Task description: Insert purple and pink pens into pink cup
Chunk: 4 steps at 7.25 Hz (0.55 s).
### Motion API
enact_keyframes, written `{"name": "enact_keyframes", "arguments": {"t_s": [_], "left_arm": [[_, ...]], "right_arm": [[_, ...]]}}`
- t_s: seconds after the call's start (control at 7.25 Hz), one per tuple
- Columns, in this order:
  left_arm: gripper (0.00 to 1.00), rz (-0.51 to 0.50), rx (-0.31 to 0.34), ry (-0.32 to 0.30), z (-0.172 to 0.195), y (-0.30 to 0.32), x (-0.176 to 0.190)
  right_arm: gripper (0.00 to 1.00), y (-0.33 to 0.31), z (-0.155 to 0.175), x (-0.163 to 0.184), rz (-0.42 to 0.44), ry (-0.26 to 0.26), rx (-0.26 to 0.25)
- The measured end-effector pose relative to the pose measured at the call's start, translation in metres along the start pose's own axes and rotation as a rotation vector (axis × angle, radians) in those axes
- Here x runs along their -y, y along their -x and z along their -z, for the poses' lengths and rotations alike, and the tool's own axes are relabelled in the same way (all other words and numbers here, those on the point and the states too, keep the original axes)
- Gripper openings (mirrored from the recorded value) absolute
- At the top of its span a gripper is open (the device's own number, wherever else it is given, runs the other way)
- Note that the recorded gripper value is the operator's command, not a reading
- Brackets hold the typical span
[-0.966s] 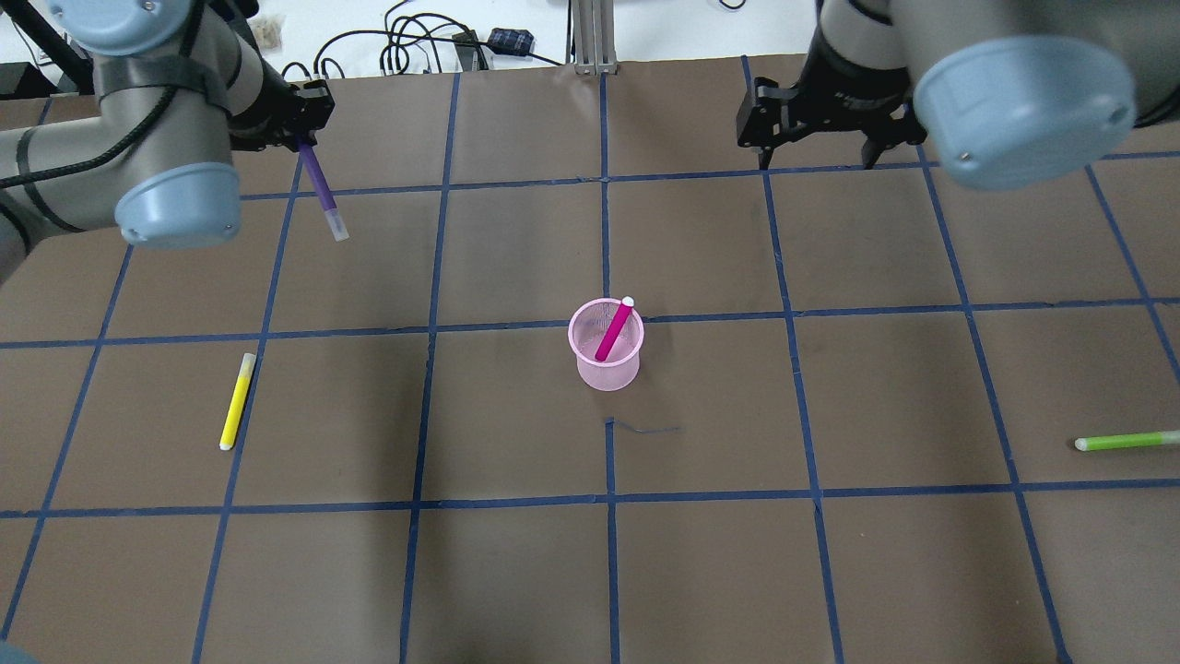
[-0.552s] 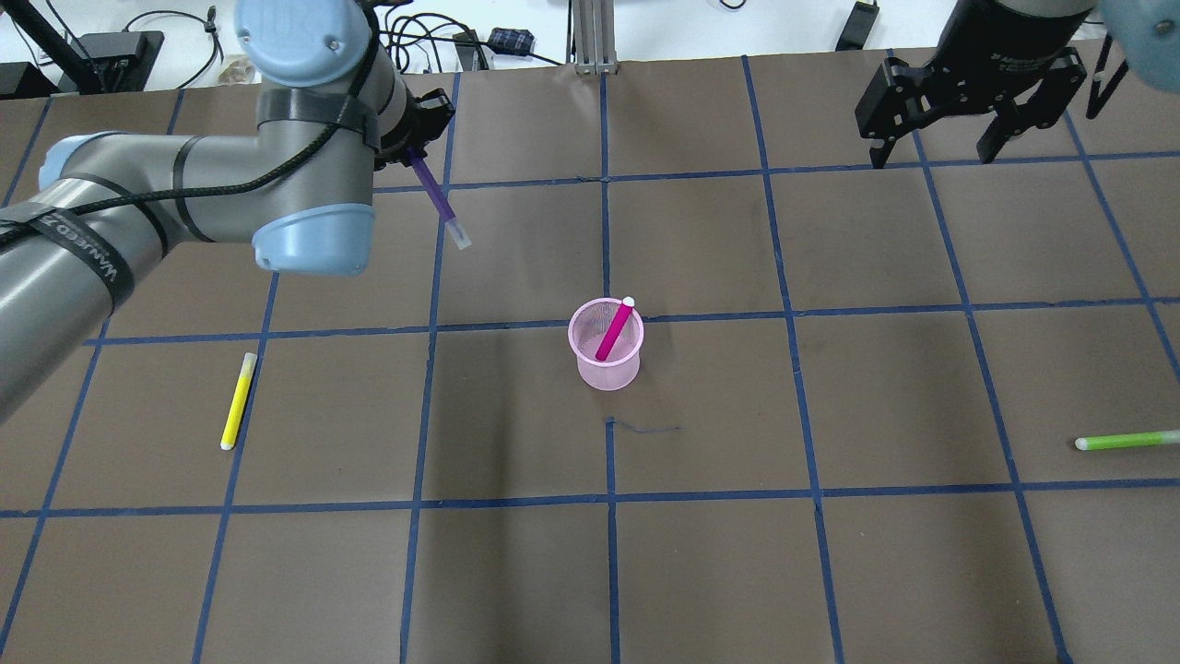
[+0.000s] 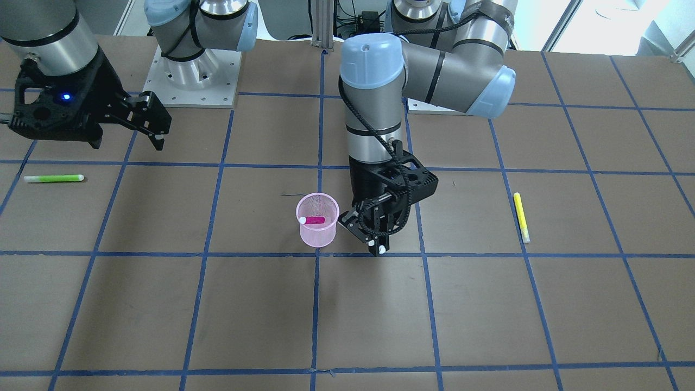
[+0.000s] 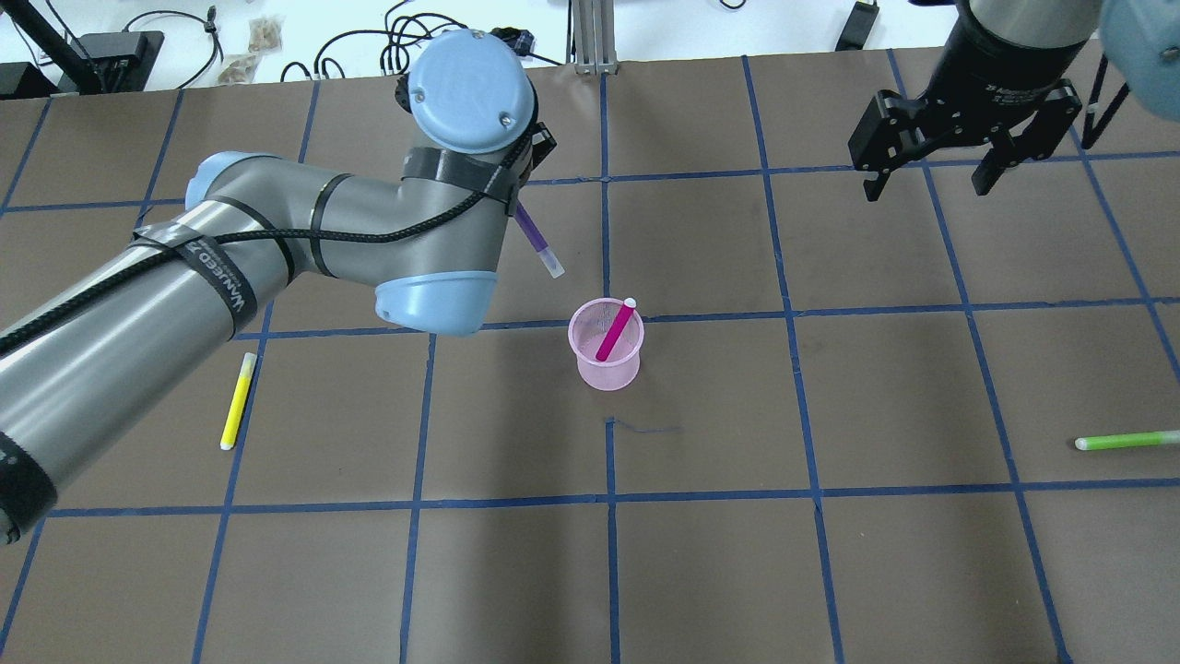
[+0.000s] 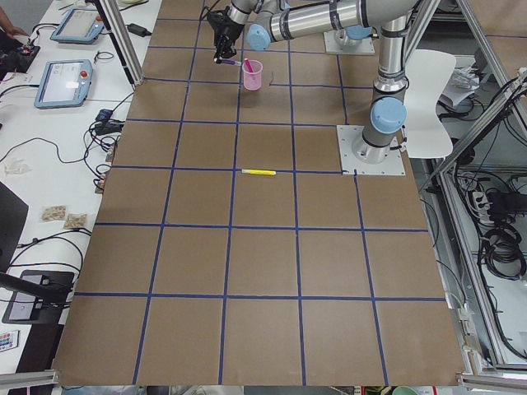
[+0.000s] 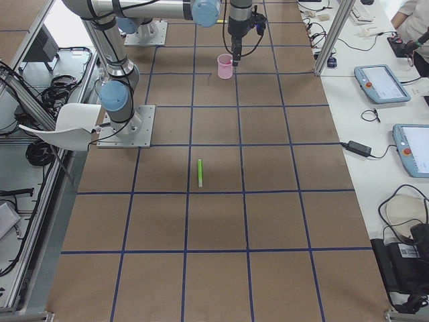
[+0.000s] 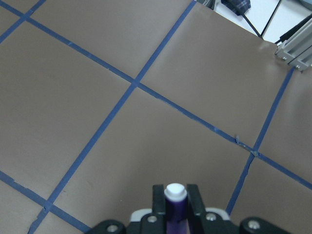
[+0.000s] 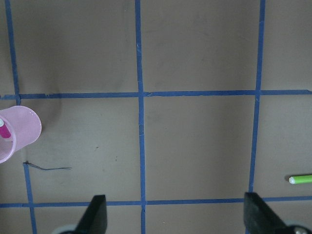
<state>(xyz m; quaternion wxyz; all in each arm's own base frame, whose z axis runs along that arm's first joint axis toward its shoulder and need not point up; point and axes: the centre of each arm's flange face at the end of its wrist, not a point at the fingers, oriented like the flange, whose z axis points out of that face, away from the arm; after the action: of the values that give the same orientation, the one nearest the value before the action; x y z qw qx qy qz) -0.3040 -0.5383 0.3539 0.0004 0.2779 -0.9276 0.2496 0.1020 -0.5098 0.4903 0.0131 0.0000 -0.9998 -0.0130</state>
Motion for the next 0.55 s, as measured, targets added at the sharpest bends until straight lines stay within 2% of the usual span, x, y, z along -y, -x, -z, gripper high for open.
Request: {"name": "enact_keyframes", "arguments": {"t_s": [0.28, 0.55], "left_arm": [[0.0, 0.003, 0.037, -0.036, 0.001, -0.016, -0.039], [0.0, -0.002, 0.073, -0.042, -0.008, -0.017, -0.07]], "right_arm": [[1.0, 0.008, -0.004, -0.001, -0.008, 0.008, -0.003], [1.0, 0.009, -0.006, 0.0, -0.011, 0.01, -0.002]]}}
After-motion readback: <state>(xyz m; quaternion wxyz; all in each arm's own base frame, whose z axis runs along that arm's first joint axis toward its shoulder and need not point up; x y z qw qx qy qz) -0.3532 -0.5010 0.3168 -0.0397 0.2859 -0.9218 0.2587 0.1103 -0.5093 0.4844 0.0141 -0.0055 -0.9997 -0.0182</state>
